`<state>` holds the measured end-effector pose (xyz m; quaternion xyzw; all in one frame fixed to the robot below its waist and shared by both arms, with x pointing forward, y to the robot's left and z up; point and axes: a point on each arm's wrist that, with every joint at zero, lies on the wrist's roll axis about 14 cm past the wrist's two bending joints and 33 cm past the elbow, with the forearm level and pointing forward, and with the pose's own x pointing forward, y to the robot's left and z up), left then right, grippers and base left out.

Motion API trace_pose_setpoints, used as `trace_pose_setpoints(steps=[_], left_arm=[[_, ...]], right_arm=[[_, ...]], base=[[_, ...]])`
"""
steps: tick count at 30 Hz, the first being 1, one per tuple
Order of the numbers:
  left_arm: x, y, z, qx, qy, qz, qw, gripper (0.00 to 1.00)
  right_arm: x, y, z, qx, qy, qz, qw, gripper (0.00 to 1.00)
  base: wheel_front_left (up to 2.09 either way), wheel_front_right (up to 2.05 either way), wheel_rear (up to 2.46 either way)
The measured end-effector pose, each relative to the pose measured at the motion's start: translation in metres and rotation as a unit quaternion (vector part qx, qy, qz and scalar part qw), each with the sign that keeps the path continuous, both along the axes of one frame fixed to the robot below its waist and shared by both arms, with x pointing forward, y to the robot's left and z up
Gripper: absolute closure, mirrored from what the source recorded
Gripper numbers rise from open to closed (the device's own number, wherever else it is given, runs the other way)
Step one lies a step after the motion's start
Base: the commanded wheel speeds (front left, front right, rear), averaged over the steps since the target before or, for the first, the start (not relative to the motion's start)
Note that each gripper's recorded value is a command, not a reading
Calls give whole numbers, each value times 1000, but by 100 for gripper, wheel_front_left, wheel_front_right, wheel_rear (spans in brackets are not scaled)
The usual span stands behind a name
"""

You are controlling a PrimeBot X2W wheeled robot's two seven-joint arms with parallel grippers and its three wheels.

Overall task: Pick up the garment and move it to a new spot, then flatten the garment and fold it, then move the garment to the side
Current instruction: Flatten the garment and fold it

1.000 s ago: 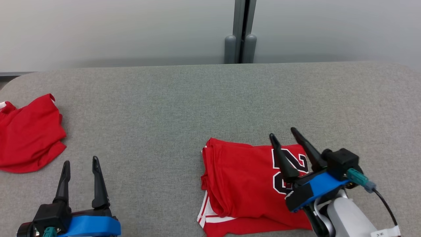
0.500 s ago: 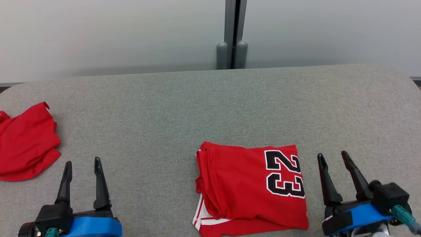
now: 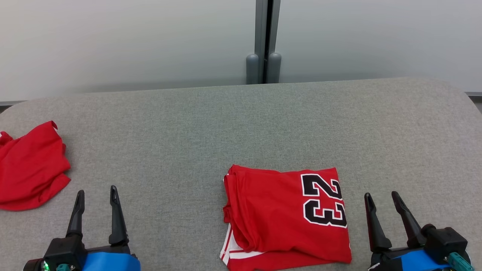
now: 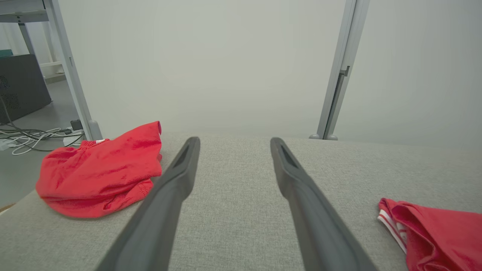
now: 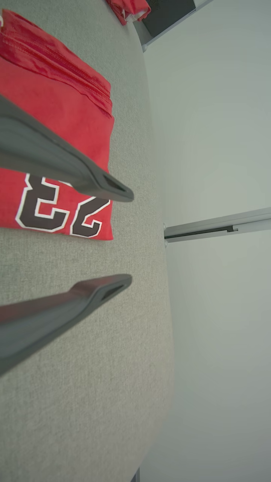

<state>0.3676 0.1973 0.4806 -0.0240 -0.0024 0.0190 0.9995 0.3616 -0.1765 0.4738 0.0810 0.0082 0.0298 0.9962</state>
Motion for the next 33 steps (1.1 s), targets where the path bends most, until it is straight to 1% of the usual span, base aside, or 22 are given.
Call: trace_pose_setpoints(steps=[6, 9, 13, 16, 20, 25, 30, 33], left_arm=[[-2, 1, 0, 5, 0, 0, 1000, 0], [-2, -5, 1, 13, 0, -12, 1000, 0], [-4, -30, -1, 21, 1, -61, 998, 0], [-7, -62, -3, 21, 4, -113, 993, 0], [-16, -103, -10, 18, 14, -180, 983, 0], [-30, -151, -20, 18, 30, -259, 965, 0], [-46, -181, -41, 21, 64, -320, 945, 0], [-54, -191, -54, 24, 84, -346, 934, 0]], right_arm=[[0, 2, -1, -2, 1, 3, 1000, 0], [-1, 3, -1, -1, 1, 3, 1000, 0], [-2, 3, -1, -1, 1, 3, 1000, 0], [-2, 3, 0, -1, 1, 3, 1000, 0], [-4, 3, 0, -1, 1, 2, 1000, 0], [-6, 0, 0, -1, 3, -2, 1000, 0], [-8, -2, -4, -1, 8, -6, 1000, 0], [-10, -4, -6, 0, 12, -9, 1000, 0]], base=[[0, 0, 0], [0, 0, 0], [0, 0, 0], [0, 0, 0], [0, 0, 0], [0, 0, 0], [0, 0, 0], [0, 0, 0]])
